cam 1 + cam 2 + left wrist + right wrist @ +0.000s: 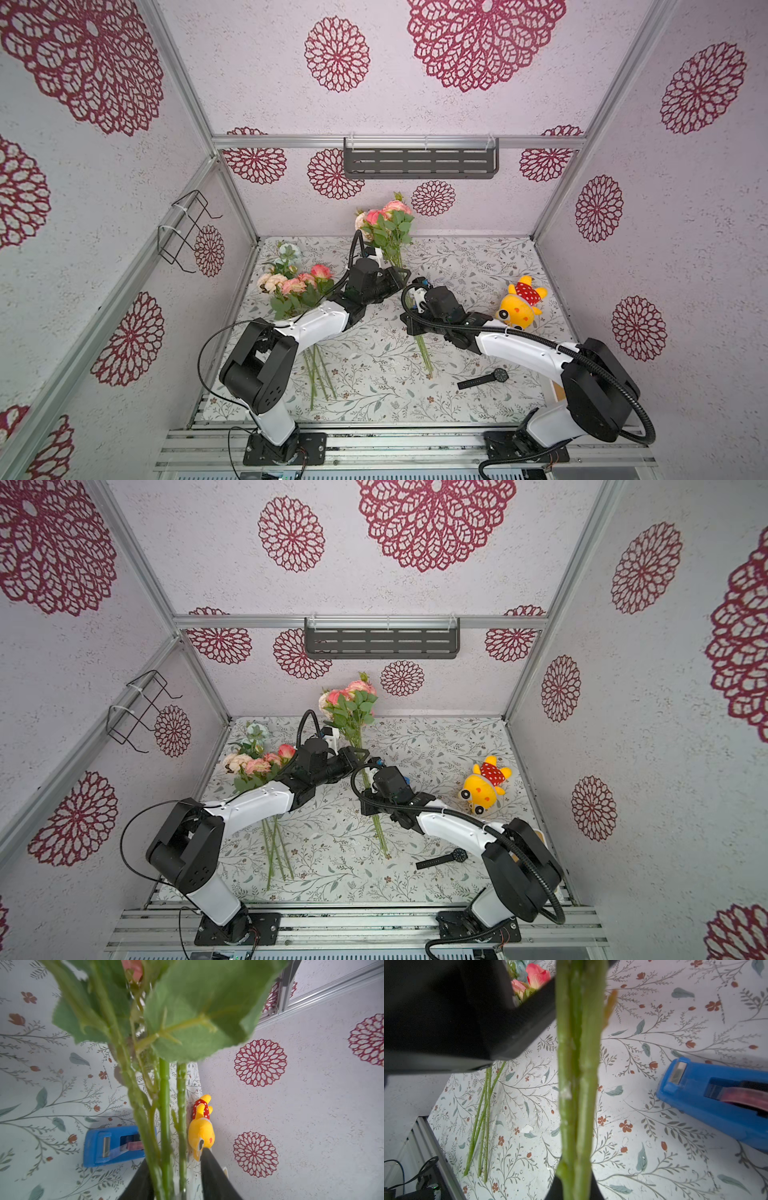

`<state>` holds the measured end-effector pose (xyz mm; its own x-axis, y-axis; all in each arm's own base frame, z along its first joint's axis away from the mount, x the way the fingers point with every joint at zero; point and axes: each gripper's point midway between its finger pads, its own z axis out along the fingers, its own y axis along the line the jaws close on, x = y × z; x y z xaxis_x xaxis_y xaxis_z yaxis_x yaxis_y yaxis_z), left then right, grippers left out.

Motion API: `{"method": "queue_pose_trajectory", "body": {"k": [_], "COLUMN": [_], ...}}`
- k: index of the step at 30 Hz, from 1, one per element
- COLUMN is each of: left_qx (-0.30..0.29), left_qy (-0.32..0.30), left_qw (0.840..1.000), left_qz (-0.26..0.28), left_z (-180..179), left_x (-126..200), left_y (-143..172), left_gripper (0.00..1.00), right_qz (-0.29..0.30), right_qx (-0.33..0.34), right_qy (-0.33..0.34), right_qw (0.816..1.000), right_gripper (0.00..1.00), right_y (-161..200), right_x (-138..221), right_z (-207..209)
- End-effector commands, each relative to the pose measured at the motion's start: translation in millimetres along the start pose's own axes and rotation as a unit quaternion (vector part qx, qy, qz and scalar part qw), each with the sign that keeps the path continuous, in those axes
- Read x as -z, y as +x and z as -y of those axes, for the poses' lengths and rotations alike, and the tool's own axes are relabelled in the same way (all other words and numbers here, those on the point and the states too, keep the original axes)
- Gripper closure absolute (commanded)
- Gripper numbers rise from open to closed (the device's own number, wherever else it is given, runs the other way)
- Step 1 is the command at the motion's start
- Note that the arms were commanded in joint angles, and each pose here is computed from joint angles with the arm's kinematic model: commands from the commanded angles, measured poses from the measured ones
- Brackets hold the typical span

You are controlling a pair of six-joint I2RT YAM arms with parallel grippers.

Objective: Wrap bouquets with tape
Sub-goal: Wrap the tape around the bouquet.

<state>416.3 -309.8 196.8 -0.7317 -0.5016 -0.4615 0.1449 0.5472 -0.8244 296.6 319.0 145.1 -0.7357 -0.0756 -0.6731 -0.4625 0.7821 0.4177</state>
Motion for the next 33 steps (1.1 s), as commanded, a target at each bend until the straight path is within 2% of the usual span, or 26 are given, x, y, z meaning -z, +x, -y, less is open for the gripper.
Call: {"method": "queue_pose_trajectory", "body": {"k": [1, 5, 9, 13, 15, 20, 22, 24, 28, 30, 33], "left_qx": [-0.007, -0.016, -0.023, -0.018, -0.015, -0.009, -0.009, -0.009, -0.010, -0.011, -0.008], "left_qy": [-0.023, -0.041, -0.070, -0.073, -0.071, -0.069, -0.071, -0.073, -0.072, -0.063, -0.035], "left_qw": [1.000, 0.999, 0.996, 0.996, 0.996, 0.996, 0.996, 0.996, 0.996, 0.996, 0.998], "left_qz": [-0.009, -0.024, -0.042, -0.057, -0.059, -0.062, -0.059, -0.059, -0.056, -0.056, -0.047], "left_z": [-7, -9, -16, -19, -20, -22, -22, -22, -21, -18, -9], "left_x": [-1, -4, -9, -15, -16, -17, -16, -15, -14, -14, -13], "left_y": [4, 8, 14, 21, 22, 24, 23, 22, 22, 21, 19], "left_gripper": [0.64, 0.69, 0.75, 0.81, 0.84, 1.00, 1.00, 1.00, 1.00, 1.00, 1.00], "right_qz": [0.026, 0.018, 0.007, -0.008, -0.005, 0.001, 0.003, 0.009, 0.013, 0.022, 0.053], "right_qx": [0.030, 0.033, 0.066, 0.108, 0.106, 0.103, 0.103, 0.099, 0.072, 0.046, -0.023], "right_qy": [0.021, 0.034, 0.100, 0.163, 0.160, 0.149, 0.140, 0.130, 0.098, 0.064, -0.010], "right_qw": [0.999, 0.999, 0.993, 0.981, 0.981, 0.983, 0.985, 0.987, 0.993, 0.997, 0.998], "right_gripper": [1.00, 1.00, 1.00, 1.00, 1.00, 1.00, 1.00, 0.93, 0.54, 0.46, 0.42], "right_y": [-18, -16, -16, -8, -6, -5, -5, -6, -8, -12, -23], "right_x": [2, -2, -2, -3, -5, -6, -5, -4, -2, 0, 7], "right_z": [-2, 0, 9, 17, 15, 10, 8, 5, 1, -3, -4]}}
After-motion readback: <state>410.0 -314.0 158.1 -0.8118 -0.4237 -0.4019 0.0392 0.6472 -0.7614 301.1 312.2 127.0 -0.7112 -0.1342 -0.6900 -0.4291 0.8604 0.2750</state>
